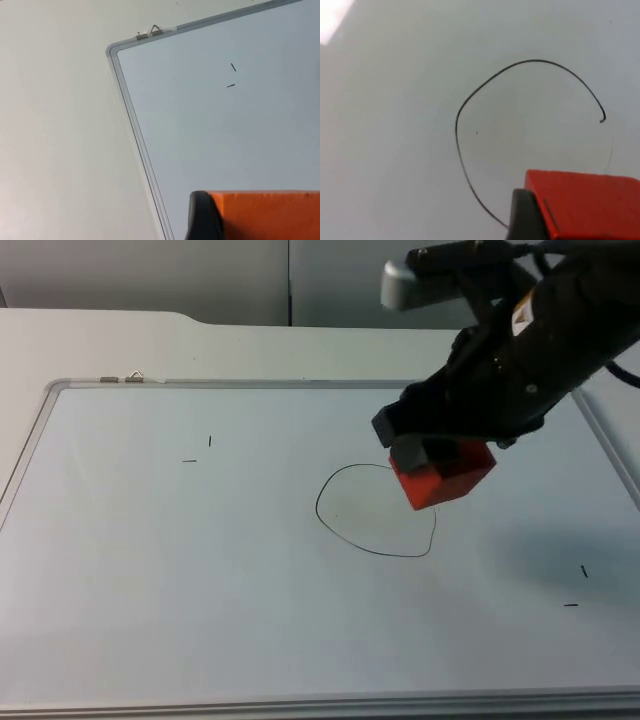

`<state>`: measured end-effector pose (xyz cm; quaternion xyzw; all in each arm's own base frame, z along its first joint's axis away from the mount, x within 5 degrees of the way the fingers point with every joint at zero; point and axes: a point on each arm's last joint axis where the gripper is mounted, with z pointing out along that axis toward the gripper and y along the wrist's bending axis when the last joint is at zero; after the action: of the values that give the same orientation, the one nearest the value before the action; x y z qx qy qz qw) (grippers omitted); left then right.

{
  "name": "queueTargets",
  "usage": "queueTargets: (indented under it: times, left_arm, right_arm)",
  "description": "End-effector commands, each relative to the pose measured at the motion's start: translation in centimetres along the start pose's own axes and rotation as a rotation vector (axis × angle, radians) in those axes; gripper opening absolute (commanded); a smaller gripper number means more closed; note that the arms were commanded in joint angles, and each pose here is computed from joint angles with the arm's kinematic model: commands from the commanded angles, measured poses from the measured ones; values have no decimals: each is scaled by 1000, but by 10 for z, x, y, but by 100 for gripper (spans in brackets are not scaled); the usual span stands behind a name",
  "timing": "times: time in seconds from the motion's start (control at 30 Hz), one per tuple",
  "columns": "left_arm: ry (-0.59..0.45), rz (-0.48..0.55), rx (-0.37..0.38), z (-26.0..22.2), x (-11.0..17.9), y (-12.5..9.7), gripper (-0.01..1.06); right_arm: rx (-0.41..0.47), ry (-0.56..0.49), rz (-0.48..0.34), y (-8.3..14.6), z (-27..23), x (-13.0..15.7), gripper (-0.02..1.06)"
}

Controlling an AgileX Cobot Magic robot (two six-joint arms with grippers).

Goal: Pick up one cube with the left hand and another cube with the right hand. First place the cube in the right hand at the target position, then stack the cube in the left hand on top.

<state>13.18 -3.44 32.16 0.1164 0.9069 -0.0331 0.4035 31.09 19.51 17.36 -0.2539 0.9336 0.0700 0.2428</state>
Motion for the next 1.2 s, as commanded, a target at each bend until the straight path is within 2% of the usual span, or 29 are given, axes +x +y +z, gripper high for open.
queueTargets:
  times: [0.0,0.2,0.4,0.47,0.7,1.17]
  left_arm:
    - [-27,3,6,-2,-1,-1,3]
    - [-27,3,6,-2,-1,-1,3]
    - [-30,3,7,-2,-2,-1,3]
    - [-30,3,7,-2,-2,-1,3]
    - [-30,3,7,-2,-2,-1,3]
    - [-30,3,7,-2,-2,-1,3]
  right_arm:
    - [0,-12,-7,2,10,-8,0]
    - [3,45,-18,4,36,-14,0]
    - [5,48,-54,10,45,-18,0]
    - [4,57,-32,10,50,-16,0]
    - [39,104,-69,7,70,-6,0]
    - [24,22,-66,9,75,-12,0]
